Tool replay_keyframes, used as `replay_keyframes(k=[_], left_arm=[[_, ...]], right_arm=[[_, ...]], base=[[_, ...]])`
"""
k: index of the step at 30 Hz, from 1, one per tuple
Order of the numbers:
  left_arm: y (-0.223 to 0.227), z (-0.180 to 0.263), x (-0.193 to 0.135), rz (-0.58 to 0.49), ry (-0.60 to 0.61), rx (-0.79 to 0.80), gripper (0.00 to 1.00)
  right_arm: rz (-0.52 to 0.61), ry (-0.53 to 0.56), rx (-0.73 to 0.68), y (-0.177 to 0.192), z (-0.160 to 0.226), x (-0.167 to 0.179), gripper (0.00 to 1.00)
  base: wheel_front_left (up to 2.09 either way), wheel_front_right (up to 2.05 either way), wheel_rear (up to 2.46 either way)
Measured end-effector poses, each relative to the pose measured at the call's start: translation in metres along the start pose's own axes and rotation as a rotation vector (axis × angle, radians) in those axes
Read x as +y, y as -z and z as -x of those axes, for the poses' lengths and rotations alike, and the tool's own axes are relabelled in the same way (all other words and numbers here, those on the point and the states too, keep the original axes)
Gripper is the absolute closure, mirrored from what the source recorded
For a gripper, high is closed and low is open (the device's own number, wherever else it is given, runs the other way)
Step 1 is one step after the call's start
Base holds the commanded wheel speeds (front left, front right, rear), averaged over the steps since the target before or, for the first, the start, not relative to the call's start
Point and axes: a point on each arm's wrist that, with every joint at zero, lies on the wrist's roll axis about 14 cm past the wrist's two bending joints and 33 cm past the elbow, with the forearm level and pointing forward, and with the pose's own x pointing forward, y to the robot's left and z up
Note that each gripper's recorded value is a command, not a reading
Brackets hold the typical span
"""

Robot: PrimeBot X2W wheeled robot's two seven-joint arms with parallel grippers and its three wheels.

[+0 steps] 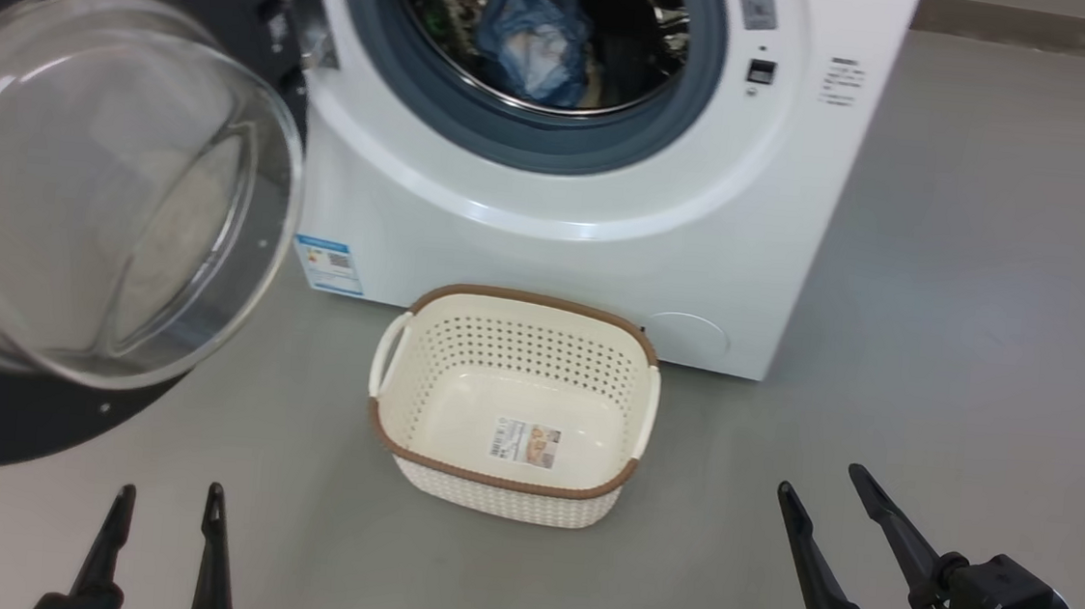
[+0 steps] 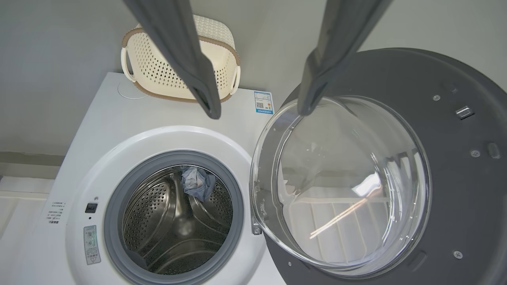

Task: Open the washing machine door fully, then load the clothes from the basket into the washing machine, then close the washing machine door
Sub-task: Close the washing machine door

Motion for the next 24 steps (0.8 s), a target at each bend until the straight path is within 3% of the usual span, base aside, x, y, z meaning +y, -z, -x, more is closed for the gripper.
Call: replay_keyframes(k=[14, 24], left_arm=[[-0.009, 0.038, 0.052, 0.001, -0.191, -0.035, 0.0], [-0.011, 0.054, 0.07, 0.01, -0.268, -0.049, 0.0]], right_arm=[[-0.019, -0.217, 0.03, 0.011, -0.034, 0.065, 0.0], [-0.029, -0.298, 0.039, 0.015, -0.041, 0.092, 0.0]], base=[[0.0, 0.0, 0.0], [0.0, 0.0, 0.0]])
